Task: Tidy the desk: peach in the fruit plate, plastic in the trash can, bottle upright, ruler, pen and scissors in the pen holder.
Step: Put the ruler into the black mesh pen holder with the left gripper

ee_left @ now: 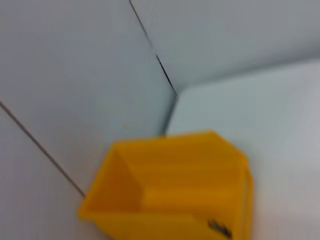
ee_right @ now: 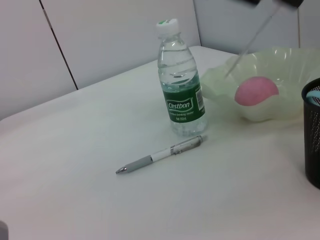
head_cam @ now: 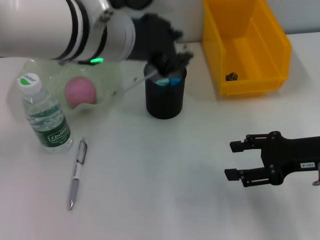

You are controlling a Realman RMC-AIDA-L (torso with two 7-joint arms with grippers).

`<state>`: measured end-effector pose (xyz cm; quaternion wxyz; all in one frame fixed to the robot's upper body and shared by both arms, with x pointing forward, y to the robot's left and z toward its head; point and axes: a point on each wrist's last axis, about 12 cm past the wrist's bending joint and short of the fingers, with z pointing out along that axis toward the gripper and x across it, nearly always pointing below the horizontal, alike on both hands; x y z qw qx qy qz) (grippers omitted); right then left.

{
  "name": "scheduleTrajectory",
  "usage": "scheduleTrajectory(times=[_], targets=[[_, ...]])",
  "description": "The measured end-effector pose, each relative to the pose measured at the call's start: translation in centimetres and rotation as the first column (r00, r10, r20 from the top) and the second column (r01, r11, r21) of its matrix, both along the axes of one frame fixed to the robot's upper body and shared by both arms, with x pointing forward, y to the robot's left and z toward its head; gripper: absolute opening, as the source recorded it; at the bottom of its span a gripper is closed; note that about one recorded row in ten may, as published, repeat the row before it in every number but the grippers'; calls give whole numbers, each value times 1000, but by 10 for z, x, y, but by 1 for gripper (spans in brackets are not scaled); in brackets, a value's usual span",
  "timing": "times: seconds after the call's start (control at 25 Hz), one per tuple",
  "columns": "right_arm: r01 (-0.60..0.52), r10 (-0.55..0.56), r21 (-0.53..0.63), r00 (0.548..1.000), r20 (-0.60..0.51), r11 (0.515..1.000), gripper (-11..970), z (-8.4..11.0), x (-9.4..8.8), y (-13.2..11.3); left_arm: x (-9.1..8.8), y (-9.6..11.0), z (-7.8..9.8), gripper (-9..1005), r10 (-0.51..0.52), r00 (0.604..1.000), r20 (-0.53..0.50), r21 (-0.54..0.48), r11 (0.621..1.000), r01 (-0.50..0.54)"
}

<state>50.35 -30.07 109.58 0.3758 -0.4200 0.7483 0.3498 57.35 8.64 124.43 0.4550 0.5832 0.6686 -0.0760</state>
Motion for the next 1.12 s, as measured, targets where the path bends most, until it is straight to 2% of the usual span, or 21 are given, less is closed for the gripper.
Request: scheduleTrajectory(times=[0.12, 0.16, 0.44, 0.48, 0.52, 0.64, 0.68, 0.72, 0.76, 0.84, 0.88, 1.04, 1.12], targets=[[-2, 2, 1, 1000, 2, 1000, 762, 1, 1, 1, 1, -1, 2, 394, 1, 1000, 10, -29, 1000, 0], [-3, 3, 2, 1000, 2, 1000, 762, 1, 1, 1, 1, -3, 6, 395, -2, 1000, 27, -93, 996, 5], [-5, 5, 2, 1000, 1, 1000, 761, 1, 1, 1, 2, -4, 8, 397, -1, 999, 40, -126, 992, 6], [-5, 5, 1, 1000, 1, 1000, 761, 1, 2, 1, 5, -6, 13, 397, 6, 998, 70, -206, 979, 9], [-7, 7, 1, 1000, 2, 1000, 761, 1, 2, 2, 7, -6, 16, 397, 12, 996, 91, -237, 971, 10], [-9, 9, 2, 1000, 2, 1000, 762, 2, 2, 2, 8, -6, 16, 398, 15, 995, 100, -252, 968, 11], [-9, 9, 3, 1000, 3, 1000, 762, 2, 2, 2, 12, -5, 14, 398, 30, 995, 98, -313, 950, 3], [-9, 9, 3, 1000, 2, 1000, 762, 2, 2, 2, 12, -5, 14, 399, 30, 995, 98, -313, 950, 3], [-10, 10, 3, 1000, 2, 1000, 762, 2, 2, 2, 17, -4, 10, 399, 47, 995, 88, -379, 925, -10], [-10, 10, 2, 1000, 1, 1000, 761, 2, 2, 2, 17, -4, 10, 400, 47, 995, 88, -379, 925, -10], [-10, 10, 2, 1000, 1, 1000, 761, 2, 2, 2, 22, -1, -1, 400, 60, 996, 73, -453, 891, -21], [-10, 10, 2, 1000, 0, 1000, 761, 2, 2, 2, 28, 1, -18, 401, 40, 997, 70, -483, 876, -2], [-10, 10, 2, 1000, 0, 1000, 761, 2, 2, 2, 28, 1, -18, 402, 40, 997, 70, -483, 876, -2]])
